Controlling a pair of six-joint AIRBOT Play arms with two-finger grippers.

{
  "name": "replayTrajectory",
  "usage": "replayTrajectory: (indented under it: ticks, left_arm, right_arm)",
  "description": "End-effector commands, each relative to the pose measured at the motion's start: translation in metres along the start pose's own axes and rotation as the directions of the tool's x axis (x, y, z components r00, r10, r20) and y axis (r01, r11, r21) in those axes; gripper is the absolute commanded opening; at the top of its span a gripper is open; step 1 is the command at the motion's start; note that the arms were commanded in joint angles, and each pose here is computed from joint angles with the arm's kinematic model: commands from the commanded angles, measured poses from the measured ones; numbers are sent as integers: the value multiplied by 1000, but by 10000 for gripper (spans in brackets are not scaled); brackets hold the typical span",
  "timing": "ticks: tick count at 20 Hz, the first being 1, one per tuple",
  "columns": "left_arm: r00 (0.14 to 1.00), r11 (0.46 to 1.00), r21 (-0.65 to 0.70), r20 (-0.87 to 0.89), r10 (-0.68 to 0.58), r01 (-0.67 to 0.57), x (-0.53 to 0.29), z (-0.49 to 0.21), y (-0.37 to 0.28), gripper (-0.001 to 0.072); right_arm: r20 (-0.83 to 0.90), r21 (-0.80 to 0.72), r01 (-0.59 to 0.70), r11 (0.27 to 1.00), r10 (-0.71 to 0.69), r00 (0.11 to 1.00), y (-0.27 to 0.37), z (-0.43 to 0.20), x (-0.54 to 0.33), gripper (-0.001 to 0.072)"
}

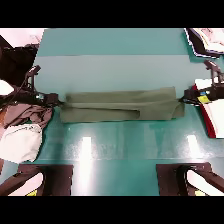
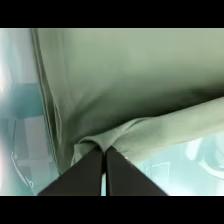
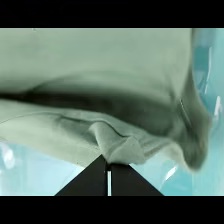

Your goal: Fold the shirts.

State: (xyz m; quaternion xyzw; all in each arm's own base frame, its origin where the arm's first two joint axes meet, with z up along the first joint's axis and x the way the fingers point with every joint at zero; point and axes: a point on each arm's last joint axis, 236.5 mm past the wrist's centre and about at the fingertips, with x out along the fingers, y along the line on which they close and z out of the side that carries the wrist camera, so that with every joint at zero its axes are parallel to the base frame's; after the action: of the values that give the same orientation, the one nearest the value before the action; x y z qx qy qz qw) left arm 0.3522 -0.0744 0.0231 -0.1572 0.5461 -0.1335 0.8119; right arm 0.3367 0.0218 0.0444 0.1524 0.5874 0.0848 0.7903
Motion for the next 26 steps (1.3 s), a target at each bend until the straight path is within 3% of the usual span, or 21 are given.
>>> replayTrajectory:
  ticks: [1, 6, 7, 8, 9, 10, 14, 15, 17, 19, 21, 26]
  left_arm:
    - [1000, 999, -28, 9, 17, -17, 25, 22, 14, 22]
    - [998, 998, -56, 66, 21, -17, 41, 50, 22, 24]
    - [996, 998, -62, 88, 24, -18, 40, 56, 23, 108]
    - [994, 997, -71, 106, 23, -16, 39, 60, 22, 436]
    - [993, 996, -85, 119, 24, -14, 37, 65, 22, 704]
    - [991, 997, -81, 128, 21, -11, 33, 70, 19, 664]
    - [997, 999, -29, 68, -27, 29, 8, 73, -5, 651]
    - [998, 999, -24, 38, -43, 44, 6, 68, -10, 502]
    - [997, 997, -4, -12, -81, 81, 6, 56, -19, 47]
    - [993, 993, 0, -38, -115, 115, 6, 49, -30, 22]
    - [988, 991, 19, -72, -133, 135, 9, 41, -42, 23]
    - [977, 977, 115, -139, -164, 180, 22, 19, -87, 23]
  right_arm:
    - [-28, -9, -10, 1000, 9, 1000, 4, 27, 34, 13]
    - [16, 27, -7, 1000, 6, 1000, 1, 74, 54, 16]
    - [35, 35, -7, 999, 5, 999, 0, 84, 55, 20]
    - [50, 33, -7, 999, 5, 999, -1, 94, 56, 86]
    - [54, 30, -13, 999, 11, 998, 1, 101, 56, 374]
    - [57, 27, -16, 1000, 15, 998, 1, 107, 53, 528]
    - [-18, -27, -20, 999, 19, 1000, -14, 98, 28, 528]
    - [-55, -22, -21, 1000, 20, 998, -25, 88, 24, 528]
    - [-101, 28, -19, 999, 22, 995, -52, 71, 23, 533]
    - [-108, 88, -87, 992, 97, 989, -63, 58, 28, 684]
    - [-101, 134, -185, 974, 199, 975, -67, 50, 37, 696]
    - [-203, 182, -257, 949, 292, 935, -87, 30, 69, 693]
